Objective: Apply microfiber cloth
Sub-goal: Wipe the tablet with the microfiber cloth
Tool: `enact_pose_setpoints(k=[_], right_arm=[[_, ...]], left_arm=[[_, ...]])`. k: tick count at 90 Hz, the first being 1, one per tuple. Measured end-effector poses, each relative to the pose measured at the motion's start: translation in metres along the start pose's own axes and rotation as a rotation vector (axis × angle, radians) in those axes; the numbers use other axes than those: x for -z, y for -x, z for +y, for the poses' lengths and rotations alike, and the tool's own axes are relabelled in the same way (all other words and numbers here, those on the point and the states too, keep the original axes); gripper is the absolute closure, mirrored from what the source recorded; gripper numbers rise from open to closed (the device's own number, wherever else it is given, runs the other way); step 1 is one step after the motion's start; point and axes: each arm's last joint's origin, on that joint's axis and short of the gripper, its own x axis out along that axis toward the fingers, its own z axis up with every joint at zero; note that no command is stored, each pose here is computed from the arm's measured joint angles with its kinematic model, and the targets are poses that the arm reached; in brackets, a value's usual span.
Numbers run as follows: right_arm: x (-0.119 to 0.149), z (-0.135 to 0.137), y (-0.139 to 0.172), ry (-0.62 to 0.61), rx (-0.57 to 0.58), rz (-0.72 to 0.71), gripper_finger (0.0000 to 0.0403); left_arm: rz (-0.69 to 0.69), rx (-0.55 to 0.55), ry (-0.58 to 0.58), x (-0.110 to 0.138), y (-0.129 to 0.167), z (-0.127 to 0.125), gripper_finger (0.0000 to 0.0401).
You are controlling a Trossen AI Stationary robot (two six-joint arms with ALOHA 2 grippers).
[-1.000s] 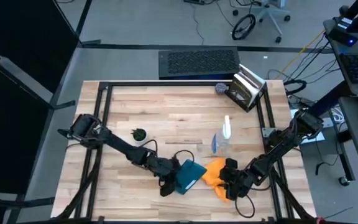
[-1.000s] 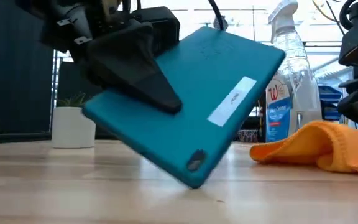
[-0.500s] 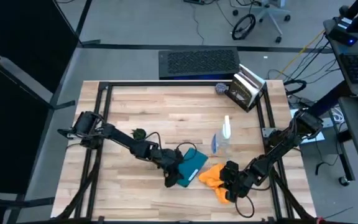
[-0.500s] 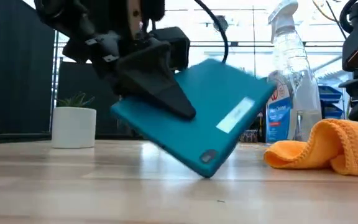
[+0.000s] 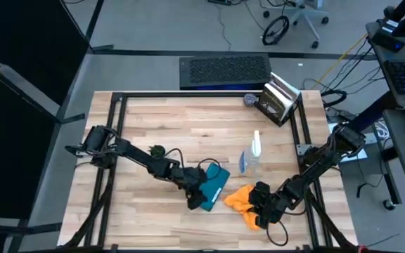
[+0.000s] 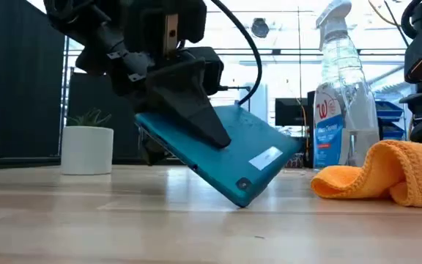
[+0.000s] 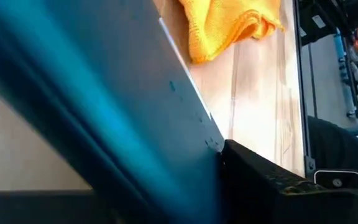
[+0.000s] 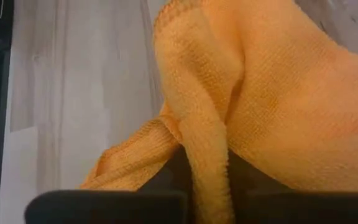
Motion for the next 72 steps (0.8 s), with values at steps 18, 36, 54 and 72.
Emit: enact_pose_setpoints(k=[18,36,54,72], right_arm=[[0.0000,0.0000,0.0000,0.000,0.000,0.000,0.0387],[-0.0001,0.0001,0.0000,-0.004,-0.001,-0.001,0.0387],[-0.0001,-0.0001,0.0000,-0.005,0.002,-0.005,0.0387],[-0.0002,-0.0001,-0.0001,-0.003,0.004,-0.008,0.0387]], left_arm=[[0.060,0.038,0.002,0.0030,0.0000,-0.0005,0.0220],[0.131,-0.015,0.050,0.0063,0.0010,0.0045,0.0206],[0.132,-0.033,0.053,0.0050,0.0012,0.0038,0.0205],[0.147,-0.052,0.031,0.0058,0.0021,0.0050,0.0205]])
